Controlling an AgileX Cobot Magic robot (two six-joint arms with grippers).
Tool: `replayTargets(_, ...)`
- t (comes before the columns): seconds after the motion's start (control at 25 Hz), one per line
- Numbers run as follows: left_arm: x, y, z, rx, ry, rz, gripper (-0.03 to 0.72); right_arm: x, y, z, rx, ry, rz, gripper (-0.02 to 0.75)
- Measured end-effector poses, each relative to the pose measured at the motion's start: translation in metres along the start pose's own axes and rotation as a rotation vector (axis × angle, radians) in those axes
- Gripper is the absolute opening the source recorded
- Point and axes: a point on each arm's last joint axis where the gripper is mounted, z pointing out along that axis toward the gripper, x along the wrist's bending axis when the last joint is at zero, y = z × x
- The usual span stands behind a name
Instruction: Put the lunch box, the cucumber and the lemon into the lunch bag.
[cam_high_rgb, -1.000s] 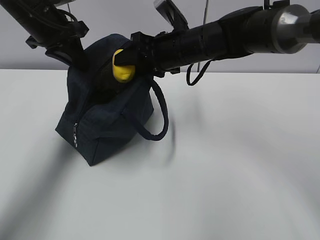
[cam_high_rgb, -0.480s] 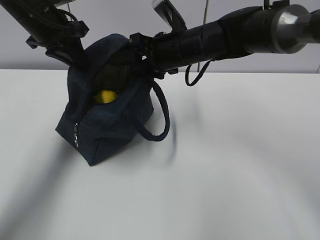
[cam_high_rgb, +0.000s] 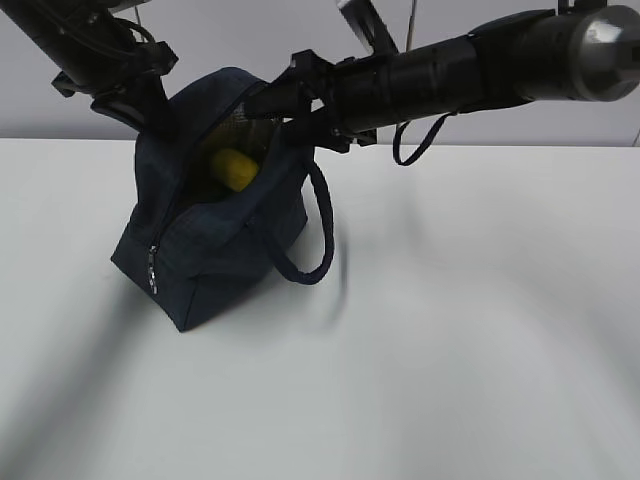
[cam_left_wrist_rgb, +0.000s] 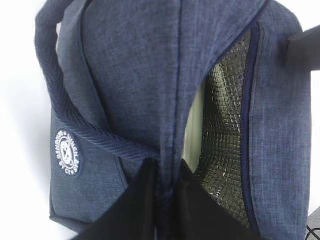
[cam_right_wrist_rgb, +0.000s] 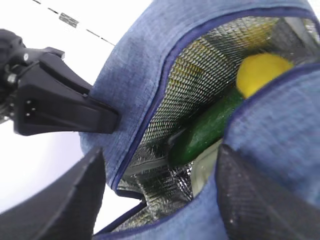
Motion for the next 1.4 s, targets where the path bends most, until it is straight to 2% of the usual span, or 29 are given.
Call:
replayTargets(0.24,0.000,0.000,0.000,0.000,0.000,0.002,0.020,0.013,0.013,-0.035,0.019,0.028,-0.005,0.512)
replayTargets(0.44,0.000,0.000,0.000,0.000,0.000,0.004,0.020,0.024,0.006,-0.046,0.145,-0.031,-0.024,0.512)
replayTargets(0.68,0.000,0.000,0.000,0.000,0.000,0.006,0.020,0.021,-0.007,-0.040,0.256,-0.136,0.014,0.509)
replayTargets(0.88,0.000,0.000,0.000,0.000,0.000,0.006,0.020,0.020,-0.009,-0.036,0.256,-0.181,0.037,0.482)
replayTargets(1.12,0.000,0.000,0.000,0.000,0.000,0.008,0.020,0.032,-0.016,-0.017,0.243,-0.225,0.013,0.476)
replayTargets(1.4,0.000,0.000,0.000,0.000,0.000,0.014,0.020,0.024,-0.018,-0.011,0.240,-0.267,0.058,0.475)
